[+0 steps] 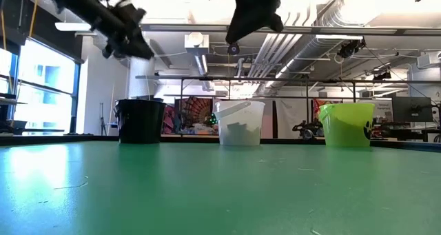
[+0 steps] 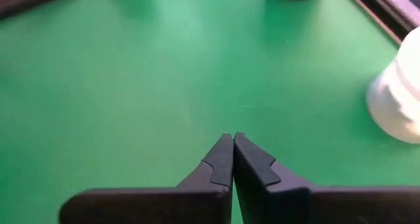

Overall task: Sort candy by brand, put in halloween buckets
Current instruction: Return to Home Position

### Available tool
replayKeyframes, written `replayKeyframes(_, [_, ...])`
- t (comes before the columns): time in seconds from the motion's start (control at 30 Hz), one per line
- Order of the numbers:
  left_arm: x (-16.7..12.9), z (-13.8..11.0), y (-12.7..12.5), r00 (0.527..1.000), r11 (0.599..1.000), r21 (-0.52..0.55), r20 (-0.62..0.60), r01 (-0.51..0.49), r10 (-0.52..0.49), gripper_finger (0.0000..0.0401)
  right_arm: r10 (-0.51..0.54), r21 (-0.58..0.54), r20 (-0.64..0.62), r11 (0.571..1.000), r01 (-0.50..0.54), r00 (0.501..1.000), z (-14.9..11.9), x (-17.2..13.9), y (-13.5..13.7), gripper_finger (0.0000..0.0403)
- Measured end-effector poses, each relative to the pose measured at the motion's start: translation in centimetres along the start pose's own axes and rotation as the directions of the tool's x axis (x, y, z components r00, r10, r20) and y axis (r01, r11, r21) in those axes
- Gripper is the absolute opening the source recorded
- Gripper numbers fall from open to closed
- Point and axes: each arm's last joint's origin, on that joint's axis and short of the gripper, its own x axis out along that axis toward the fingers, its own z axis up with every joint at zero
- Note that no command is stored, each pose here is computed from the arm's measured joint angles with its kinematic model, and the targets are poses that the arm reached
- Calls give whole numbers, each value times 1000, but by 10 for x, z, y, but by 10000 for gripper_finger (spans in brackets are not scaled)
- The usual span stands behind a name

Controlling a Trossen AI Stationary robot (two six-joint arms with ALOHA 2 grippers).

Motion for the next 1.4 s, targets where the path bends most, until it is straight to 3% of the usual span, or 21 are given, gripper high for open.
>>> replayKeyframes(0.23, [-24, -5, -21, 946, 982, 84, 264, 171, -188, 14, 86, 11, 130, 996, -88, 988, -29, -1, -20, 0])
replayKeyframes(0.37, [-25, -10, -29, 909, 968, 110, 334, 225, -249, 4, 105, 10, 187, 994, -109, 977, -50, -8, -42, 0])
replayKeyframes(0.63, [-24, -17, -39, 880, 930, 225, 319, 291, -353, 0, 171, -21, 306, 985, -173, 937, -85, -31, -89, 0])
replayKeyframes(0.83, [-16, -22, -45, 871, 900, 248, 257, 359, -419, 0, 141, -18, 368, 989, -144, 919, -120, -40, -120, 0])
replayKeyframes(1.13, [-3, -30, -60, 859, 866, 300, 208, 399, -468, 0, 136, -11, 483, 989, -149, 865, -165, -42, -143, 0])
replayKeyframes(1.4, [-2, -70, -55, 827, 847, 282, 225, 450, -515, 0, 98, 27, 496, 991, -128, 863, -204, -35, -158, 0])
